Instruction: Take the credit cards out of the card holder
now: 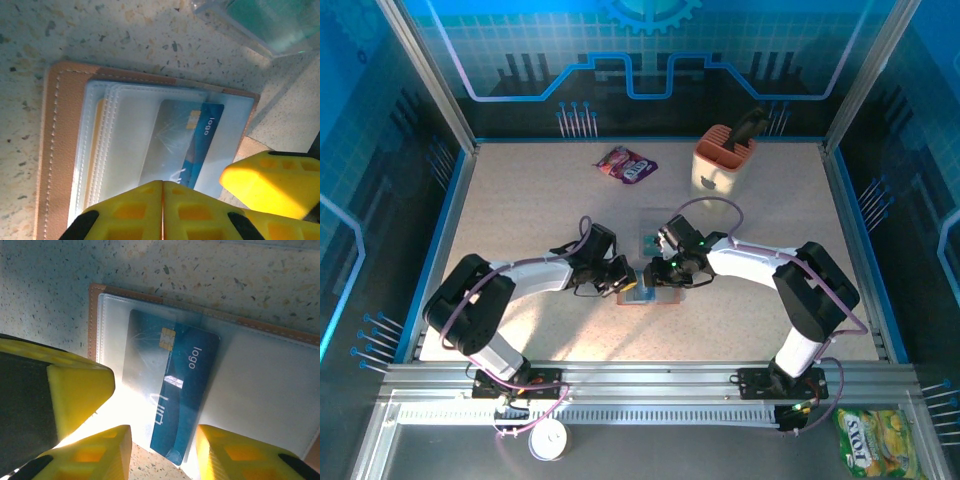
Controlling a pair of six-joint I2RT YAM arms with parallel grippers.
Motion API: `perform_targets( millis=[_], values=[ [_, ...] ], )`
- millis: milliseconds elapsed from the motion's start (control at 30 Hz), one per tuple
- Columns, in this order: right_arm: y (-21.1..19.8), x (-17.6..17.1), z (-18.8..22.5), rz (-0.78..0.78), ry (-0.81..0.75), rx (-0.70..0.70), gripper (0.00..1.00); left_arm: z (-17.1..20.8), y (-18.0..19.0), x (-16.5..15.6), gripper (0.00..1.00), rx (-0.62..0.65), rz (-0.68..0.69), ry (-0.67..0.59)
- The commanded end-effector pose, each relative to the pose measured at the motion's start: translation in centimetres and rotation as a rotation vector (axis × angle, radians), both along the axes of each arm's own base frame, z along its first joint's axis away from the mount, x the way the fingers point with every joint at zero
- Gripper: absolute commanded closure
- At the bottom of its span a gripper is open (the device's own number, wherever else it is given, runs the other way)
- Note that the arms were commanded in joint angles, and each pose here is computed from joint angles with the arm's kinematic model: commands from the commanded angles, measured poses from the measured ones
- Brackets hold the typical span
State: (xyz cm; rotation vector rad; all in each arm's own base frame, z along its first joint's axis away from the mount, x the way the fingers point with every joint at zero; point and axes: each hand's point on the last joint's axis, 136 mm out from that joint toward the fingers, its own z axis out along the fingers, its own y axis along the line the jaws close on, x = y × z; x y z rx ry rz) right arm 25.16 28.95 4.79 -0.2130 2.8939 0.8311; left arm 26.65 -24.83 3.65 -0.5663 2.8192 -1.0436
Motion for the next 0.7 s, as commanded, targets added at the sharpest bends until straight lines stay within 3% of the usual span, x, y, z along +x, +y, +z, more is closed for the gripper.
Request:
perform_targets(
  millis=[0, 667],
  values=[
    [-0.1, 0.1, 0.7, 0.000, -0.010, 0.017, 0.60, -1.2, 0.5, -0.5, 0.91, 0.047, -0.014, 0.026],
    [0.2, 0.2, -1.0, -0.036, 0.051, 0.094, 0.60, -2.6, 1.2, -1.1, 0.92, 0.091, -0.009, 0.055]
  ],
)
